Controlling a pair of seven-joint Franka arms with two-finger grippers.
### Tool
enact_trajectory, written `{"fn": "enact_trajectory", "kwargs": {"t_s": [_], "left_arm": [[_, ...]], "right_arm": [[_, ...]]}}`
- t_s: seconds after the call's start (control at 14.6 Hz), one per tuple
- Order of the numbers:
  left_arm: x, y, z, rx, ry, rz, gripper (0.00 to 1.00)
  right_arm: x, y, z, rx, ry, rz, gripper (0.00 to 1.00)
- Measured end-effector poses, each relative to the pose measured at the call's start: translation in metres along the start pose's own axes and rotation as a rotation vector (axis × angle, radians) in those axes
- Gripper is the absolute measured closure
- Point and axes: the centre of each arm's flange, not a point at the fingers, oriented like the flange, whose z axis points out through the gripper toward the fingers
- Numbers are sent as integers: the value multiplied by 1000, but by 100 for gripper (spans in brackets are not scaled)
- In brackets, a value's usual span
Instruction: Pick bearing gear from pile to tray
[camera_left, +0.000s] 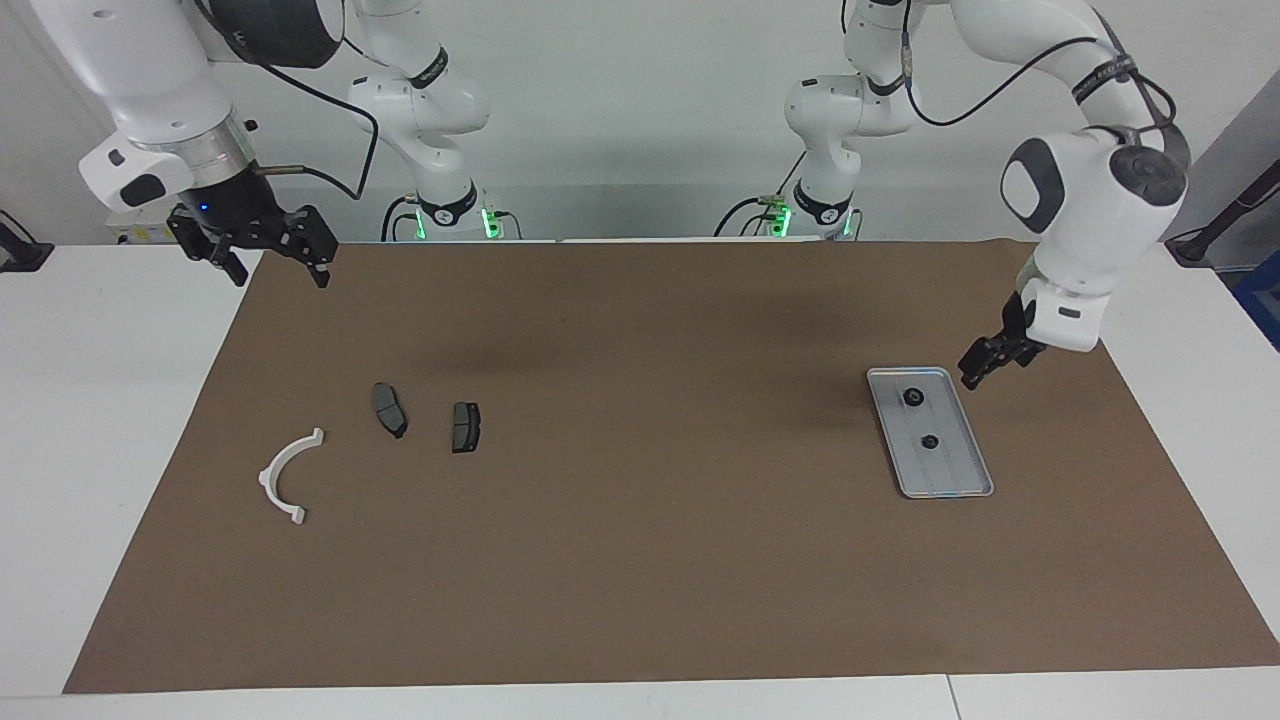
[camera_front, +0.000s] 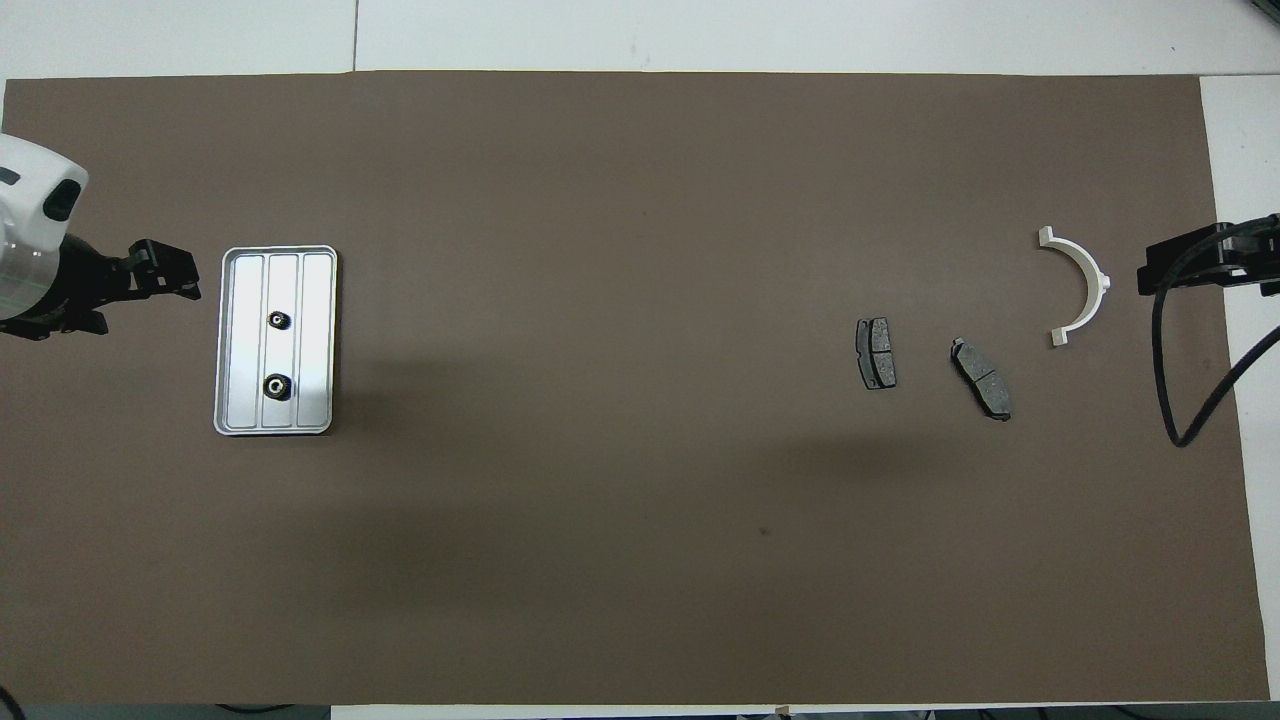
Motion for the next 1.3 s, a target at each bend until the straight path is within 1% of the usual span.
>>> {"fn": "enact_trajectory", "kwargs": {"t_s": [0.14,0.21,0.34,0.55,0.75,1.3], "left_arm": [[-22,-6,-37,2,-26,6,0],[-31,-8,-50,9,-52,17,0],[-39,-9,-70,17,-87,54,0],[-38,-15,-72,11,-95,62,0],[-32,-20,-72,-13,-79,98,0],[-28,-4,-68,-11,-78,132,0]], "right_arm": [[0,0,0,0,0,0,0],[0,0,0,0,0,0,0],[0,0,0,0,0,0,0],[0,0,0,-1,0,0,0],[0,0,0,-1,0,0,0],[0,0,0,-1,0,0,0]]}}
